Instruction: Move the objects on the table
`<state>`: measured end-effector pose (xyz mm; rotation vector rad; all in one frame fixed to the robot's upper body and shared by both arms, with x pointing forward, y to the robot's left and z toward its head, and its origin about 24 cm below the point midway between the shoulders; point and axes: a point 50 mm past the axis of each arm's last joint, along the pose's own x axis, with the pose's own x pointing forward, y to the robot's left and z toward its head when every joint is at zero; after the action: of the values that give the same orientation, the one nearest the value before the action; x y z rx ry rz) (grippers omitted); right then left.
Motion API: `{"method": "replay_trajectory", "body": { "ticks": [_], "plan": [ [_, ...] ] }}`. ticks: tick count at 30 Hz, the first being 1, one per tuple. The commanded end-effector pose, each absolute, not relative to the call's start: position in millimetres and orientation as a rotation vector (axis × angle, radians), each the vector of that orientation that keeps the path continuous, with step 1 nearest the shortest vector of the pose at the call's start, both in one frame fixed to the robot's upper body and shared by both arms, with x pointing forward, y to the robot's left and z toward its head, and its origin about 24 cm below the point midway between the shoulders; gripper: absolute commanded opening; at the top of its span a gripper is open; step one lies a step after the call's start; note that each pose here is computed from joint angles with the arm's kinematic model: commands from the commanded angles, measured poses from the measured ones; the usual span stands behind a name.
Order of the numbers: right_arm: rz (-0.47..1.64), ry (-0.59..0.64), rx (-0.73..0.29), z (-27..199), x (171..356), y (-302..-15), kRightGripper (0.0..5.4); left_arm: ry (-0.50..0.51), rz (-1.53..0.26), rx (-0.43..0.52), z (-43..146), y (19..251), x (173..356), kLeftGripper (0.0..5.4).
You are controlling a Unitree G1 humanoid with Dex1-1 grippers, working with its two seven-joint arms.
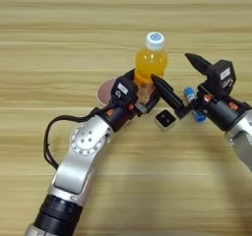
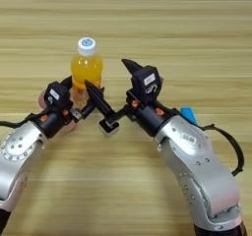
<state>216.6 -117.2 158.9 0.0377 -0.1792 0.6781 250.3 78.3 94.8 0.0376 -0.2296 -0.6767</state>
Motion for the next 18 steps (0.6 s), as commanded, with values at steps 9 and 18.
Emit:
{"method": "replay_trajectory", "body": {
  "ticks": [9, 18],
  "plan": [
    [0.657, -0.201, 0.045, 161.9, 215.8, -123.2, 5.4, -0.313, -0.666, 0.019, 114.7, 81.7, 251.3, 3.38],
    [0.476, -0.229, 0.003, 158.3, 230.8, -140.6, 5.4, -0.361, -0.6, 0.019, 127.3, 96.9, 256.8, 3.38]
  ]
}}
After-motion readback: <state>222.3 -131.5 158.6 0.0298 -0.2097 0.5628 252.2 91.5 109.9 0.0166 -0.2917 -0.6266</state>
